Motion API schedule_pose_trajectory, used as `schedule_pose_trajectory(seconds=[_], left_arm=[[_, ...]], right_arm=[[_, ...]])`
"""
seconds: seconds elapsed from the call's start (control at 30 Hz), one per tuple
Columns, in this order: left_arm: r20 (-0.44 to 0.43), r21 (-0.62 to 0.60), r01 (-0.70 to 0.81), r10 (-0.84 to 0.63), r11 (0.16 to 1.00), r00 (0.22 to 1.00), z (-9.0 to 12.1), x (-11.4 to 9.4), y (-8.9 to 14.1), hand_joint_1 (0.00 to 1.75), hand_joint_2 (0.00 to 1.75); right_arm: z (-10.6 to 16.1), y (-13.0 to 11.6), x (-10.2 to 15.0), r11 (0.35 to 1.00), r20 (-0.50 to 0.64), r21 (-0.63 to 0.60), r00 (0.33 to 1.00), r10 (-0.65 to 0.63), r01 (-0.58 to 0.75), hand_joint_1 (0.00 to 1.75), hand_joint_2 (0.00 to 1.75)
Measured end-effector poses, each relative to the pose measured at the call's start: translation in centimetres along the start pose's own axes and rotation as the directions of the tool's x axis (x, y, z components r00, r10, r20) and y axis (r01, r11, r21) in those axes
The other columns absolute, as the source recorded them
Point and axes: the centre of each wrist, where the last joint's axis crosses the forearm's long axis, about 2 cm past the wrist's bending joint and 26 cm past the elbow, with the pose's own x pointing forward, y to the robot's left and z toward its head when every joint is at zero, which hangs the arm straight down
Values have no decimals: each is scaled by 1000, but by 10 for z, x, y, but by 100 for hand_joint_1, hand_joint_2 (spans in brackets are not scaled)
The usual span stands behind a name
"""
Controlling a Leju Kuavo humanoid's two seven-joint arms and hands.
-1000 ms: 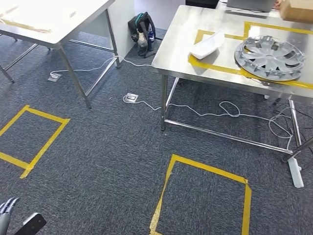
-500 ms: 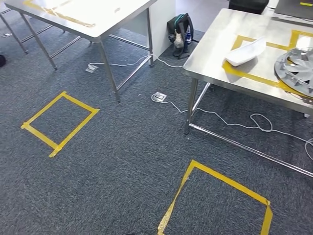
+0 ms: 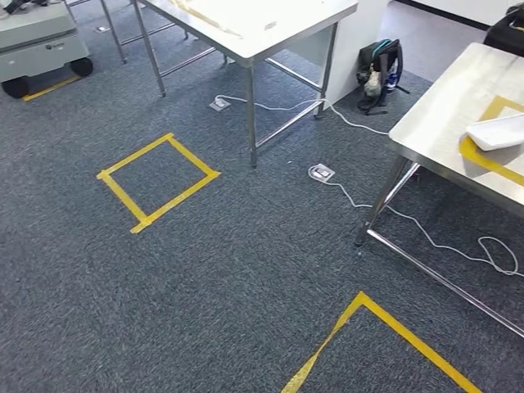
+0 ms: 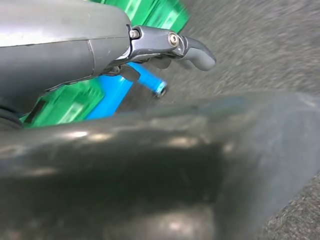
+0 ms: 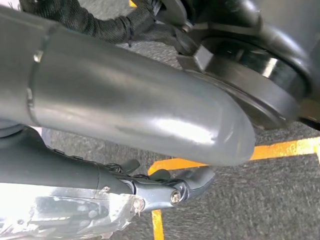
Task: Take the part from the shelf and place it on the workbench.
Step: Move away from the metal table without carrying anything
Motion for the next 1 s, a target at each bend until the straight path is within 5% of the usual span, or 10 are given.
schedule_pose_trajectory(seconds=[1.0], left_arm=[[8,-38,-226,226,973,974,7,-2,-18,0,0]], right_arm=[[-4,-6,3,999,32,-4,999,-33,33,0,0]])
